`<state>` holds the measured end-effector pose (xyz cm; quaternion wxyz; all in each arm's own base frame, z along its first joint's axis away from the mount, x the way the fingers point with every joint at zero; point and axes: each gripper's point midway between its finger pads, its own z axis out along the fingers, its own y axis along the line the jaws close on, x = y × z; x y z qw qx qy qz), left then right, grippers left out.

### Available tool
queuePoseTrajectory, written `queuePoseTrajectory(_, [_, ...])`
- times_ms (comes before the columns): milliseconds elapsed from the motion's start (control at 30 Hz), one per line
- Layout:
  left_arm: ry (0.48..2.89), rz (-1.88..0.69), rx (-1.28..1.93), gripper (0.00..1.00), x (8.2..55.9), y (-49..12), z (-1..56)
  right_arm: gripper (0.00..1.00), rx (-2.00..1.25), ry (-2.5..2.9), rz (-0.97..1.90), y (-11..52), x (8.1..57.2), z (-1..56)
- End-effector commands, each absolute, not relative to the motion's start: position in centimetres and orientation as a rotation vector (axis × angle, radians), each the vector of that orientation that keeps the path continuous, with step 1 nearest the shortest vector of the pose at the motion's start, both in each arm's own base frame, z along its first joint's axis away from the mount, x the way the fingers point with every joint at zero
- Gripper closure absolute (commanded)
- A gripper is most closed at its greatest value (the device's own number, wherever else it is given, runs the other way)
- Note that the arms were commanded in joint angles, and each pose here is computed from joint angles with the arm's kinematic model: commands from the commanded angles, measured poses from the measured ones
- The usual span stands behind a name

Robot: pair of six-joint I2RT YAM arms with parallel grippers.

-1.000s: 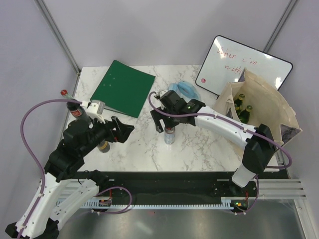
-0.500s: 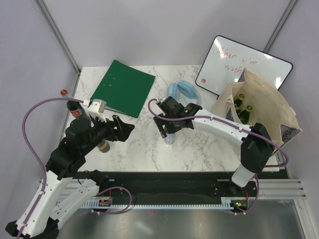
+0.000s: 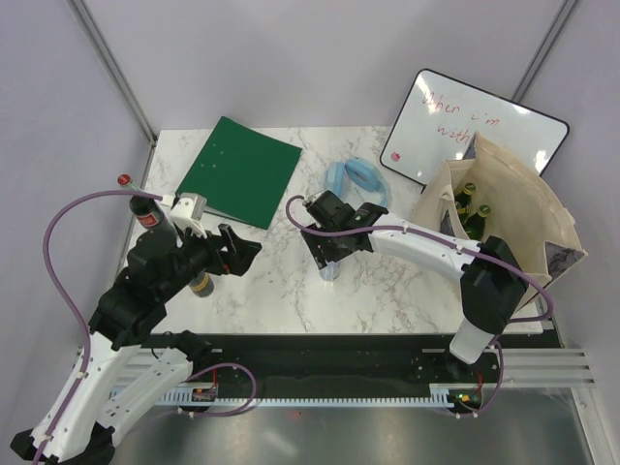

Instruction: Place the beverage into the canvas bag

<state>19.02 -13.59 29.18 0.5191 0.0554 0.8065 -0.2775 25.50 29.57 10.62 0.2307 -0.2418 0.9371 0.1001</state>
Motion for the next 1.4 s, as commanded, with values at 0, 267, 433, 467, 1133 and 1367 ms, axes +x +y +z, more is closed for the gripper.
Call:
queuePoseTrajectory(0, [1.916, -0.651, 0.136, 0.00, 19.2, -13.4, 29.4, 0.27, -0.637, 2.537, 0.275, 30.2, 26.4, 11.2])
queuePoseTrajectory(267, [1.904, -0.656, 0.137, 0.00, 18.9, -13.3, 29.6, 0.74, -0.602, 2.483, 0.254, 29.9, 27.6, 13.9])
queuePoseTrajectory(433, [1.905, -0.665, 0.139, 0.00, 18.9, -13.4, 29.7, 1.00, -0.541, 2.434, 0.259, 28.7, 29.2, 17.7])
queuePoseTrajectory(467, [1.907, -0.666, 0.138, 0.00, 18.9, -13.4, 29.7, 1.00, -0.498, 2.403, 0.266, 28.3, 30.3, 19.6])
queuePoseTrajectory(1133, [1.941, -0.748, 0.182, 0.00, 18.3, -14.8, 28.7, 1.00, 0.281, 1.920, -0.079, 1.8, 36.2, 45.1])
queuePoseTrajectory(1367, [1.946, -0.774, 0.218, 0.00, 17.7, -15.2, 28.3, 1.00, 0.438, 1.840, -0.296, -5.6, 31.8, 46.9])
